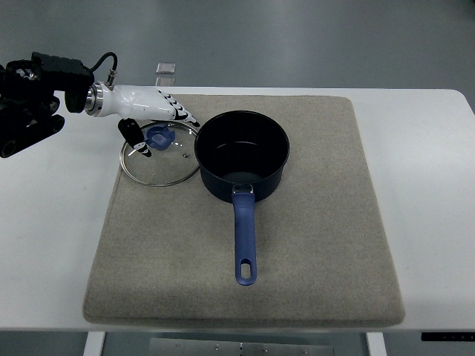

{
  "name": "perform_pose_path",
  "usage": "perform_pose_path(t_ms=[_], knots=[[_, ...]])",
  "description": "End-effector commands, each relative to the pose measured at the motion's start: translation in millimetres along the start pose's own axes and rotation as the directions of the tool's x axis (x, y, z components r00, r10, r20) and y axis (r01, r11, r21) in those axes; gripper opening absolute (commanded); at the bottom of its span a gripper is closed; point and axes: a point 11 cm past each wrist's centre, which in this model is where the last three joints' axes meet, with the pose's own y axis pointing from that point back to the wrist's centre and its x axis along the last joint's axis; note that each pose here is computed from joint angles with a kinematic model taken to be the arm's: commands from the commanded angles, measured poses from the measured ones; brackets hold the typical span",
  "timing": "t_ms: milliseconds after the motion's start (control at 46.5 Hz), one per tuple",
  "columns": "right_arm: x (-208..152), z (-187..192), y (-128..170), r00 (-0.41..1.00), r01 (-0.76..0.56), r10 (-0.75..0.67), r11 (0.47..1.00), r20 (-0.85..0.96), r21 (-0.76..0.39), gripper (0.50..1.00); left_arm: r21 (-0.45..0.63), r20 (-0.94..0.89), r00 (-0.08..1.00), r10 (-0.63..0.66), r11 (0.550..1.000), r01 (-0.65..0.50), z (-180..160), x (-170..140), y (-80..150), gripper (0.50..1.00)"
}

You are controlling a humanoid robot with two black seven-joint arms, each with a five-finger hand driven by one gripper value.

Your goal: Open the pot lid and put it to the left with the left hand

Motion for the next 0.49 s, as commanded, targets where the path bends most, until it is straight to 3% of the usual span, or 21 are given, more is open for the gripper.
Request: perform_pose_path(t_ms=[0, 129, 237, 344, 473], knots=[[0.0, -0.3, 0.0, 1.0, 0.0, 0.0, 1.0, 0.001, 0.001, 0.917, 0.01, -0.022, 0.999, 0.026, 1.0, -0.025, -3.8, 6.4, 5.7, 0.96], [0.0, -0.3, 0.0, 1.0, 0.0, 0.0, 1.0, 0.001, 0.001, 0.917, 0.021, -0.084, 0.988, 0.127, 0.992, -0.125, -7.5, 31.3, 14.1, 0.96], [0.0, 0.6, 0.0, 1.0, 0.0, 0.0, 1.0, 0.001, -0.001, 0.917, 0.051, -0.211, 0.926, 0.312, 0.95, -0.309, -15.5, 68.4, 29.9, 0.96], [0.0, -0.3, 0.0, 1.0, 0.0, 0.0, 1.0, 0.001, 0.001, 0.917, 0.11, -0.418, 0.746, 0.519, 0.844, -0.525, -25.0, 99.4, 47.4, 0.96], [0.0, 0.6, 0.0, 1.0, 0.0, 0.0, 1.0, 0.001, -0.001, 0.917, 0.238, -0.625, 0.453, 0.636, 0.708, -0.665, -43.1, 101.2, 60.6, 0.96]])
